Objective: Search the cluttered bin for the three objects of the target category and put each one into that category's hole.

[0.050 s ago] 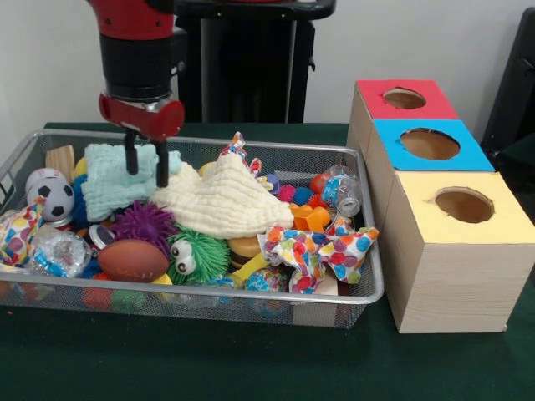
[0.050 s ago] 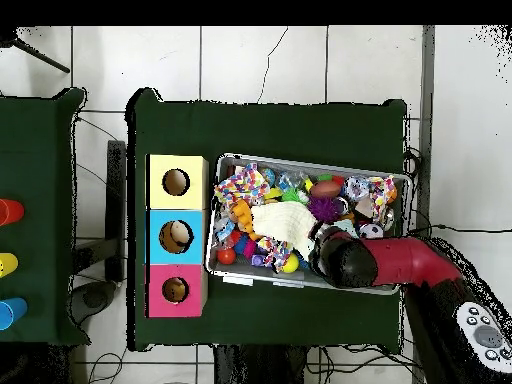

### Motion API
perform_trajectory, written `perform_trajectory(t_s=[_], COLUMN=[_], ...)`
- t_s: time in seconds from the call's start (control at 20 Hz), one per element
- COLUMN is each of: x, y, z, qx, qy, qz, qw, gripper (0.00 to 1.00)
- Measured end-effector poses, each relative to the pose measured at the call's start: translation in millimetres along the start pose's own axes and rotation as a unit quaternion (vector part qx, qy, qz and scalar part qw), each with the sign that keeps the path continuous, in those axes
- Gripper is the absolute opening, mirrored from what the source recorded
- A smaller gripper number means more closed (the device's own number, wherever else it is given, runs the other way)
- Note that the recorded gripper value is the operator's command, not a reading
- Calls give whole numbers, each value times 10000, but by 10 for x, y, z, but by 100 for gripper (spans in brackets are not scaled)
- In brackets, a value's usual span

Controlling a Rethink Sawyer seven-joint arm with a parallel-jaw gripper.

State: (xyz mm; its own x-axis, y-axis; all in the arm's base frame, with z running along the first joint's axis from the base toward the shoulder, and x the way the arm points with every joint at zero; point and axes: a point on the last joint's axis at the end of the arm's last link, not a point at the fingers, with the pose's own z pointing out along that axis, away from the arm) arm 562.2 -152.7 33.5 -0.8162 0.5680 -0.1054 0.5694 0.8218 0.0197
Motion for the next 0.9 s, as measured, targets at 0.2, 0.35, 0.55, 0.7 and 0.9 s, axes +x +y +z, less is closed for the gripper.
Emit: perform_trajectory(t_s=[0.2, 0.35, 0.55, 0.7, 0.9], x=[146, 263, 369, 398, 392], y=[191, 280, 346, 373, 381], z=[67, 151, 322, 514, 722], qx=[34, 119, 200, 192, 118], qy=[97, 171, 186, 59, -203], qz=[-160, -277, -382, -435, -492], qw=[9998, 9994, 9989, 9989, 9985], gripper=[100, 100, 100, 100, 100])
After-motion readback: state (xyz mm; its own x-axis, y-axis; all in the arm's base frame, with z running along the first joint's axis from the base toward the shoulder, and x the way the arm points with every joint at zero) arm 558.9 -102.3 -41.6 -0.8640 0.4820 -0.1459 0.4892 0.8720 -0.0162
